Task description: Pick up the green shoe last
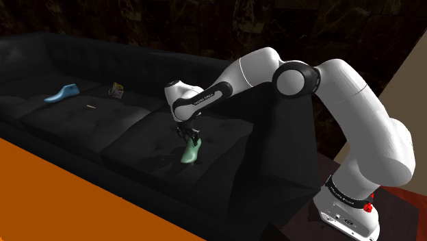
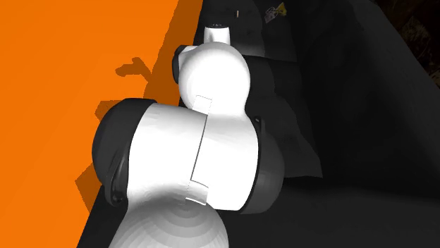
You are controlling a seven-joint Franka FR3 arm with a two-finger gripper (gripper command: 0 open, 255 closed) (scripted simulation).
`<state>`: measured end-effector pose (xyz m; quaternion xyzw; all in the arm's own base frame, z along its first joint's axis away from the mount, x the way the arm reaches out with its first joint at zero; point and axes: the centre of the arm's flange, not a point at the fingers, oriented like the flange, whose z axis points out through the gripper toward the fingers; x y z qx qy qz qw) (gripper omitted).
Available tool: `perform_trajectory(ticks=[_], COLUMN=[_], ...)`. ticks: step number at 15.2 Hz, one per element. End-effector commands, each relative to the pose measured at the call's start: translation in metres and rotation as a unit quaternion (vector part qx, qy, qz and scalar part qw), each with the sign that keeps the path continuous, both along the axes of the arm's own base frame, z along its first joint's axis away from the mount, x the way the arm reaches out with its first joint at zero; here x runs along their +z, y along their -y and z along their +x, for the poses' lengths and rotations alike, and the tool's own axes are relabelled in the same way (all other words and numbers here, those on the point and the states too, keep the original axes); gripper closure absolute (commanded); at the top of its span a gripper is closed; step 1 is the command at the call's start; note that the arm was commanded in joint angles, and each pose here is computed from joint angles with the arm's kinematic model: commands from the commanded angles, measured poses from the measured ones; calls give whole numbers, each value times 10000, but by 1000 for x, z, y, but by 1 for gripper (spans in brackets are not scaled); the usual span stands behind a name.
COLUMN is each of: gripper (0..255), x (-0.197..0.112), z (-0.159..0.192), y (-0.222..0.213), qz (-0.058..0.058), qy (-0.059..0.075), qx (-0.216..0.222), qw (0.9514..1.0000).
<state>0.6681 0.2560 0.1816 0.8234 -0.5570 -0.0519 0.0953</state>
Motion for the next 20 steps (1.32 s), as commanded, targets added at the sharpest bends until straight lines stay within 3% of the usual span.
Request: perform_trajectory(ticks=[1,4,20], gripper=[255,255,255], x=[-1,-1,79], z=[0,-1,-1], y=[0,0,0], qz=[0,0,0], qy=[-3,-3,-3], qx=[-1,-1,-1], qw=[10000,10000,10000])
